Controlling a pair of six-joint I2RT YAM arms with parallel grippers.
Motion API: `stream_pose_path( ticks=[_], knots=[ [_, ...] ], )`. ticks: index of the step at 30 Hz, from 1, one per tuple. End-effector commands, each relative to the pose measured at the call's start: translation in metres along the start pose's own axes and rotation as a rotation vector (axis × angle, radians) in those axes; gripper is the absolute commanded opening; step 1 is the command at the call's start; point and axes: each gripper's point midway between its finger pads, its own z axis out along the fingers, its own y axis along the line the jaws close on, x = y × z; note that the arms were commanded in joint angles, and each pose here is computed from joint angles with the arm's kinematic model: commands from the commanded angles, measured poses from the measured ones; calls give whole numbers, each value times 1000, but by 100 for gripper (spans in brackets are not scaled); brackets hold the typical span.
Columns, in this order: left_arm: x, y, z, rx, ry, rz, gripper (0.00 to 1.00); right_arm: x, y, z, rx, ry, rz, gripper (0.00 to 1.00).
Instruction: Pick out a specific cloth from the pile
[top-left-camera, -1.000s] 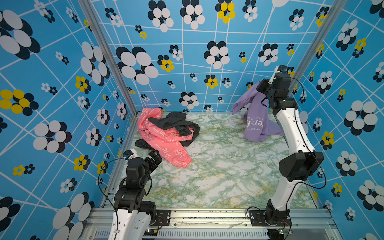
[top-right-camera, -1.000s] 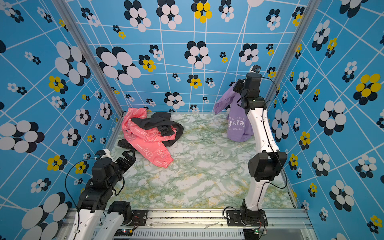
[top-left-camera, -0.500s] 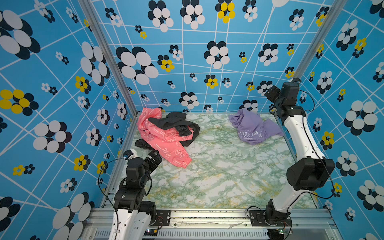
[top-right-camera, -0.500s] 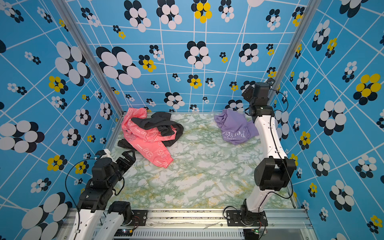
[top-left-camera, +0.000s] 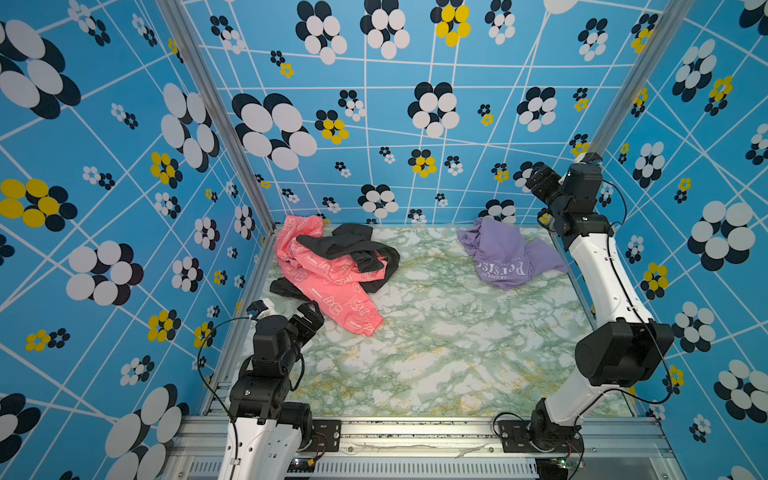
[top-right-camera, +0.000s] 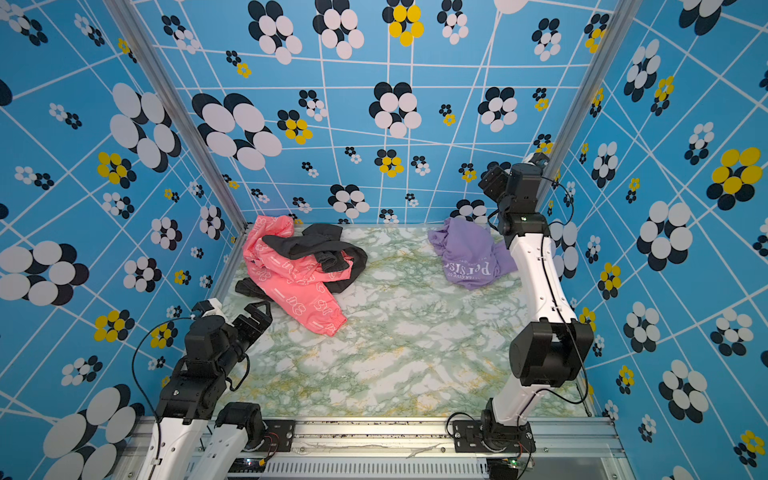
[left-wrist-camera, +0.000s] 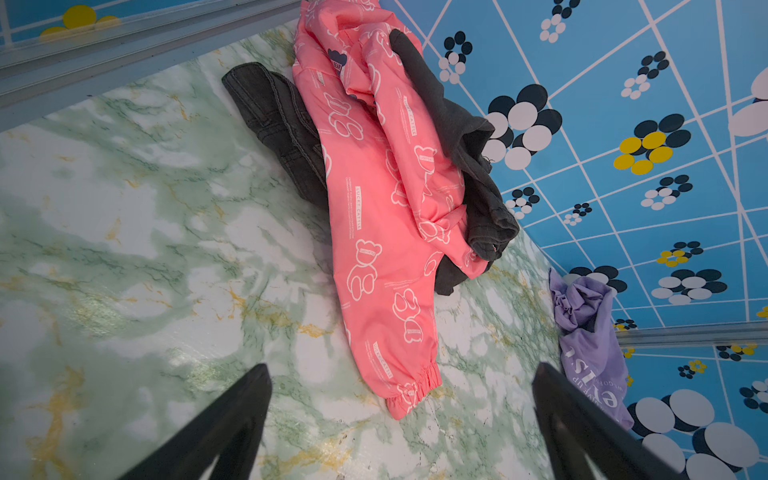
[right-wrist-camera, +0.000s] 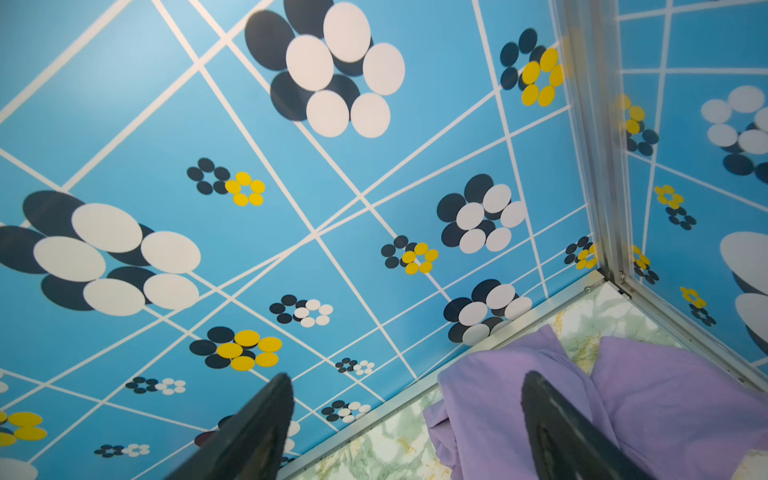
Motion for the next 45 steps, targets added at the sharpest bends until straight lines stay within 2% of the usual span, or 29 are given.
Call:
stream_pose_path(
  ticks=[1,8,12,16,19,24,33,37,41,45],
  knots=[
    [-1,2,3,1,-15,30,99,38,-3,-2,-43,84,-21,90],
    [-19,-5,12,28,-124,189,99,112,-61,-37,17,129,-173,95],
    [-37,-1,25,-22,-223,302,99,157,-108,-67,107,163,-283,99],
    [-51,1,46,-77,-287,417,99,193,-155,-98,200,121,-327,99],
    [-58,1,62,-101,-325,475,99,205,-178,-110,254,76,-354,99],
    [-61,9,93,-160,-347,556,99,213,-186,-108,273,80,-407,99],
    [-32,27,134,-140,-314,713,99,237,-180,-90,161,84,-475,99],
    [-24,28,143,-98,-325,742,99,256,-177,-87,79,72,-495,99],
    [-12,31,161,-69,-302,751,99,267,-182,-84,58,33,-491,99],
    [0,38,179,-58,-268,766,99,272,-177,-76,49,117,-508,99]
  ],
)
